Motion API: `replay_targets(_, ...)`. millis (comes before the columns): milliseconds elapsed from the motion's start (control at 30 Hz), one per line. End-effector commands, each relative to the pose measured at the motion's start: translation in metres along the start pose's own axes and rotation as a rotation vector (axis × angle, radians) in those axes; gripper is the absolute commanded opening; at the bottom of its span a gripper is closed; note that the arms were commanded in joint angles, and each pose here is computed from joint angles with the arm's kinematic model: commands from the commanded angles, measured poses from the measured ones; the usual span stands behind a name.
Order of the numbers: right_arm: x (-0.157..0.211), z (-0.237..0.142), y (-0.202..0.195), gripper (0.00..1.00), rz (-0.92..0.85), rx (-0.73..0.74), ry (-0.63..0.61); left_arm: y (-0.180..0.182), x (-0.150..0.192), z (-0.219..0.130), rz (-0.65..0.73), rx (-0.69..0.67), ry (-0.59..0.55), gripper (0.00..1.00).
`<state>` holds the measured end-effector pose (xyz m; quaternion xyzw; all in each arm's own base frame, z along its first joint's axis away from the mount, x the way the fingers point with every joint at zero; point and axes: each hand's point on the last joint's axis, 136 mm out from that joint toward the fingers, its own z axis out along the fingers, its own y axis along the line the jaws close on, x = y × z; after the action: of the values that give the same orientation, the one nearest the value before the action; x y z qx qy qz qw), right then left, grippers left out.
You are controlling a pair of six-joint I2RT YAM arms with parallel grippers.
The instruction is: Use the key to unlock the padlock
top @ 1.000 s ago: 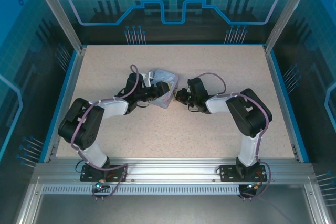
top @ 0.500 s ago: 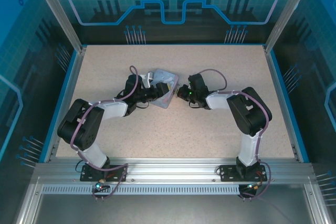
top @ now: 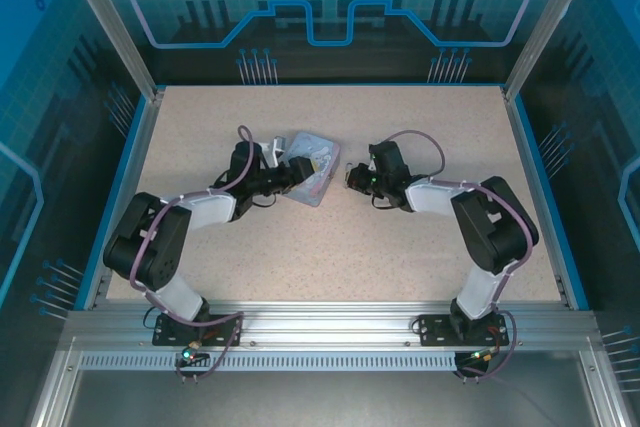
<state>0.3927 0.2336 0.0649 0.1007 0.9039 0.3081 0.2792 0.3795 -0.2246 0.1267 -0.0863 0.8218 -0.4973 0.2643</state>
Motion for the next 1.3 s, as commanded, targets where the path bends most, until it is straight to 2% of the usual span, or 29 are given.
replay_targets(0, 0.001, -0.019, 0.002, 0.03, -0.055, 0.0, 0.016, 0.044, 0.023, -0.007, -0.148, -0.108, 0.081, 0.66)
replay_targets(267, 0.017, -0.052, 0.001, 0.03, -0.129, 0.014, 0.071, -0.007, -0.016, -0.023, -0.088, 0.057, 0.02, 0.7)
replay_targets(333, 0.023, -0.062, 0.005, 0.03, -0.146, 0.002, 0.098, -0.018, -0.025, -0.033, -0.06, 0.071, -0.014, 0.71)
replay_targets(433, 0.035, -0.077, 0.01, 0.04, -0.154, -0.022, 0.141, -0.028, -0.042, -0.059, -0.019, 0.057, -0.126, 0.72)
replay_targets(600, 0.053, -0.104, 0.008, 0.04, -0.144, -0.038, 0.176, -0.043, -0.055, -0.111, 0.07, -0.023, -0.305, 0.74)
replay_targets(833, 0.077, -0.121, 0.018, 0.04, -0.122, -0.108, 0.227, -0.045, -0.057, -0.18, 0.179, -0.199, -0.534, 0.97)
replay_targets(900, 0.085, -0.118, 0.021, 0.04, -0.113, -0.133, 0.248, -0.042, -0.056, -0.198, 0.195, -0.244, -0.6, 0.99)
replay_targets(1033, 0.099, -0.105, 0.029, 0.04, -0.09, -0.172, 0.299, -0.032, -0.052, -0.22, 0.196, -0.316, -0.667, 0.99)
replay_targets(1267, 0.115, -0.073, 0.036, 0.04, -0.044, -0.165, 0.36, -0.015, -0.044, -0.225, 0.167, -0.357, -0.673, 0.99)
